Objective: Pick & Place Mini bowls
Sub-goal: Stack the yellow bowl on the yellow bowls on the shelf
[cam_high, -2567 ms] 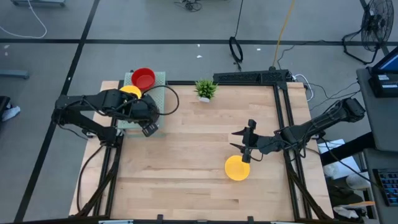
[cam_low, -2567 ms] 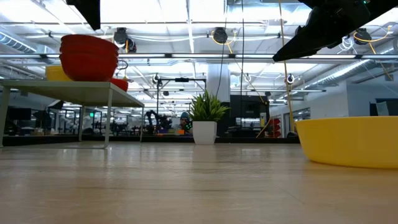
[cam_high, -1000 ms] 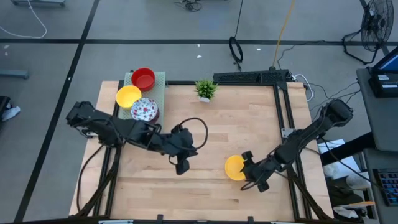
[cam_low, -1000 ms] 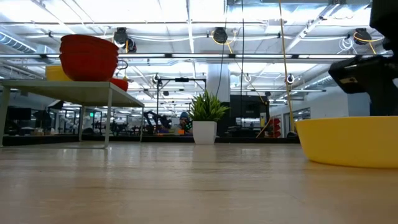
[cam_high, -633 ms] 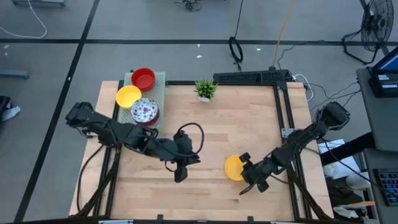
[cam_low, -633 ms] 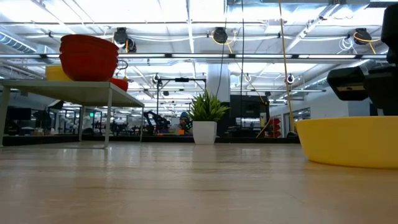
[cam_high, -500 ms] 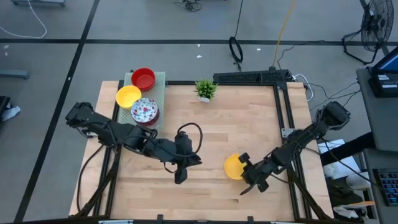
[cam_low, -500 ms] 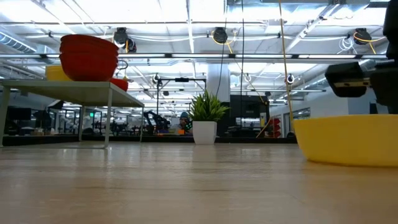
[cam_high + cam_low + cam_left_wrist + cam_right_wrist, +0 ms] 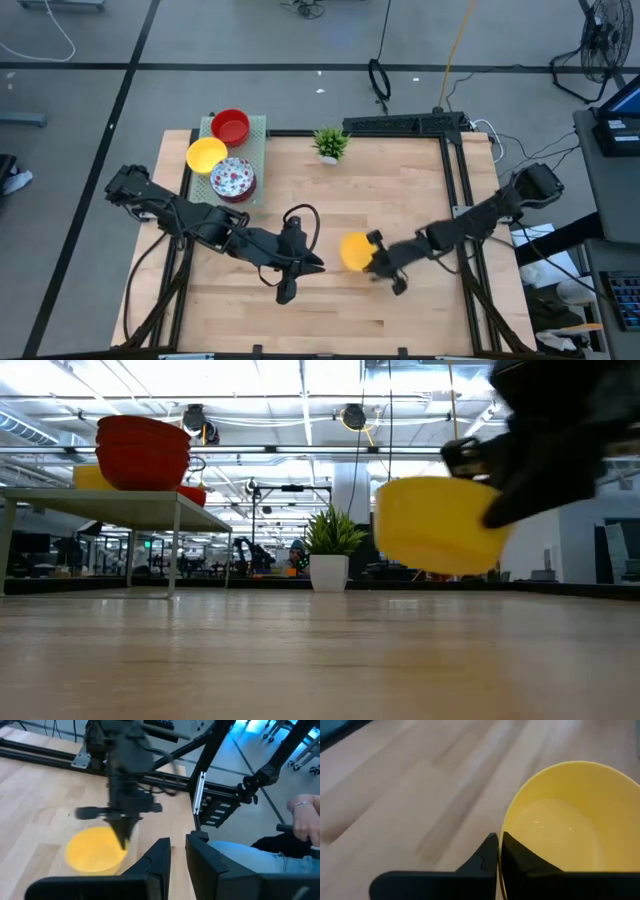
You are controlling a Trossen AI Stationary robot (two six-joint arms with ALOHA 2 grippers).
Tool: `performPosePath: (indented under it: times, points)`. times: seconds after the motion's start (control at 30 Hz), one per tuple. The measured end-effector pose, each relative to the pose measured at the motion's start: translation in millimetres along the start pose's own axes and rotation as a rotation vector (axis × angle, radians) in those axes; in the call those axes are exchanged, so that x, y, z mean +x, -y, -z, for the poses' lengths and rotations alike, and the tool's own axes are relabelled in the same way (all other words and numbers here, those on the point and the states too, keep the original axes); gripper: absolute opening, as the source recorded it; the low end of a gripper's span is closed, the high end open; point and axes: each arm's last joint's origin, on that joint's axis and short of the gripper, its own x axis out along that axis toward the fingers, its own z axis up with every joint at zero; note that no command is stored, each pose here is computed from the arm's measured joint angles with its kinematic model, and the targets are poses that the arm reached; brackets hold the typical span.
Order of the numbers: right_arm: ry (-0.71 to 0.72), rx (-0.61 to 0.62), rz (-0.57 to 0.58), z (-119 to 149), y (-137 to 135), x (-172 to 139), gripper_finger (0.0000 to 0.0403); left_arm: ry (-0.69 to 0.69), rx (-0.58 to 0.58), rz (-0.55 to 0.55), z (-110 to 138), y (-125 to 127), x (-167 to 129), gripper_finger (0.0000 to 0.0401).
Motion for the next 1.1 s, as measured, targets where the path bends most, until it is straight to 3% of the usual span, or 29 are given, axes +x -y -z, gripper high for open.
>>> performPosePath:
  times: [0.13, 0.43, 0.57, 0.77, 1.1]
  points:
    - [0.001, 0.095, 0.038, -2, 24, 7, 0.0001, -0.017, -0.008, -0.007, 2, -1, 0, 0.0063]
    - [0.000, 0.044, 0.106, -33, 59, 30, 0.0001, -0.069, -0.059, -0.030, 7, -3, 0, 0.0063]
    - [-0.016, 0.067, 0.116, -32, 67, 41, 0.0000, -0.112, -0.119, -0.015, 10, -3, -1, 0.0063]
    - [-0.026, 0.195, 0.062, -30, 76, 62, 0.0000, -0.134, -0.126, -0.013, 12, -4, -1, 0.0063]
    - [-0.036, 0.234, 0.057, -38, 81, 88, 0.0000, -0.135, -0.123, -0.012, 12, -4, -1, 0.0063]
